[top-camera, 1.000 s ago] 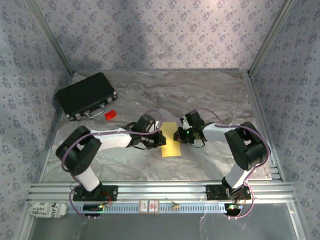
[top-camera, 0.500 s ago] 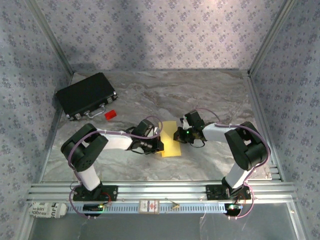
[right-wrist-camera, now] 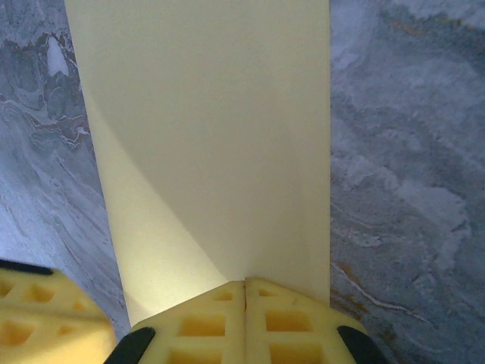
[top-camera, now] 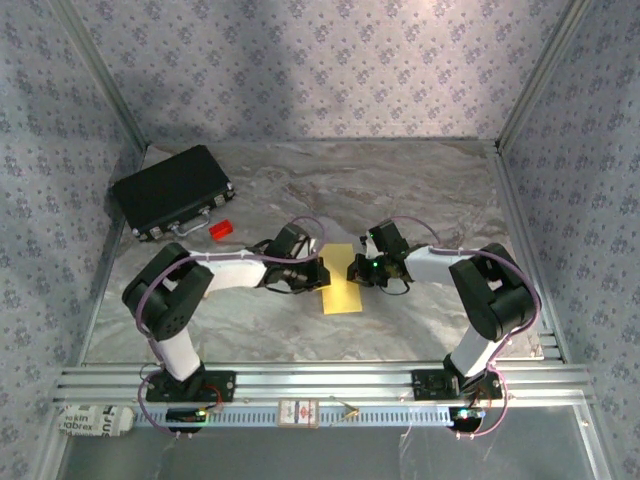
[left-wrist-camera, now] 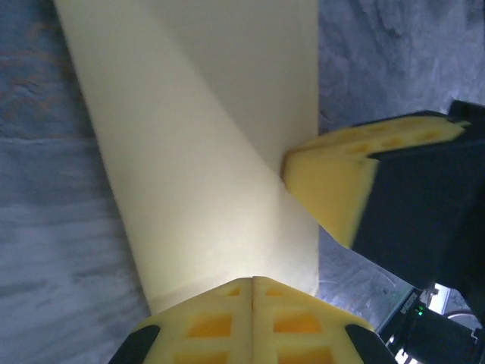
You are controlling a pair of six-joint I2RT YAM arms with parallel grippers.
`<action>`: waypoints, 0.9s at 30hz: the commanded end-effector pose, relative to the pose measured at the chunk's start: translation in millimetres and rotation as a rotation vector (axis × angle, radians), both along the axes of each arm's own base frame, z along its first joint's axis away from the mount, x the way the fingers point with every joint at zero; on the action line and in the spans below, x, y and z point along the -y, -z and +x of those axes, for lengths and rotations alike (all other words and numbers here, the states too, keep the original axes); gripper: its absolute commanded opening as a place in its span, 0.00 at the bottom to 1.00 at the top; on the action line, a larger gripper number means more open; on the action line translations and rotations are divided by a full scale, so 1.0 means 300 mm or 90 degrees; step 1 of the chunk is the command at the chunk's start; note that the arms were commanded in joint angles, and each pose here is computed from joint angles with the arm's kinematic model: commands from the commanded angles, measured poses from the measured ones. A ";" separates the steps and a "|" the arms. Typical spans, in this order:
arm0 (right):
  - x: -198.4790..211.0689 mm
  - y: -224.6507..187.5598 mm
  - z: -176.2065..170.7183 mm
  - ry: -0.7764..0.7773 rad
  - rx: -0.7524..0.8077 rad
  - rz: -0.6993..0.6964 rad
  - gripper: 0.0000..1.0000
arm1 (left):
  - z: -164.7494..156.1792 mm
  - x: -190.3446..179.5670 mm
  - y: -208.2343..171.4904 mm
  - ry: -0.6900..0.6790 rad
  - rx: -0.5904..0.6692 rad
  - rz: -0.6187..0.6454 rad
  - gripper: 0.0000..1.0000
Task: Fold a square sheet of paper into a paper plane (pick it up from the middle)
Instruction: First fold the square sheet of paper in half at the center of the table.
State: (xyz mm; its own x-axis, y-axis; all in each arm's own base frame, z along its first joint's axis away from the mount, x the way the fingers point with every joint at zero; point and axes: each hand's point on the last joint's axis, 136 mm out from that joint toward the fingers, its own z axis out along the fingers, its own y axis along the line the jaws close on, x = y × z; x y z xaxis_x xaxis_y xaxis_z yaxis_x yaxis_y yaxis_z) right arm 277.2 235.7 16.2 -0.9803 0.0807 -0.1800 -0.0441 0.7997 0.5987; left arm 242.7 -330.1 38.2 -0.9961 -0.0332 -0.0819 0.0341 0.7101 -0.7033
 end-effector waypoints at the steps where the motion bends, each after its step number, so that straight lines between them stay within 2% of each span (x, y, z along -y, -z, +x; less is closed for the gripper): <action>1: 0.173 0.184 -0.156 0.031 -0.124 -0.165 0.00 | -0.008 -0.021 0.067 0.006 -0.013 0.027 0.02; 5: 0.174 0.184 -0.157 0.031 -0.126 -0.166 0.00 | -0.034 -0.043 0.117 0.009 -0.031 0.045 0.01; 8: 0.176 0.181 -0.156 0.032 -0.124 -0.167 0.00 | -0.033 -0.046 0.105 0.006 -0.027 0.041 0.02; 14: 0.172 0.180 -0.152 0.032 -0.125 -0.165 0.00 | 0.030 -0.014 0.023 0.002 0.004 0.021 0.03; 19: 0.171 0.176 -0.149 0.032 -0.125 -0.165 0.00 | 0.087 0.002 0.004 -0.009 0.011 0.003 0.03; 27: 0.173 0.177 -0.152 0.033 -0.126 -0.163 0.00 | 0.091 -0.036 0.103 -0.025 -0.013 0.048 0.03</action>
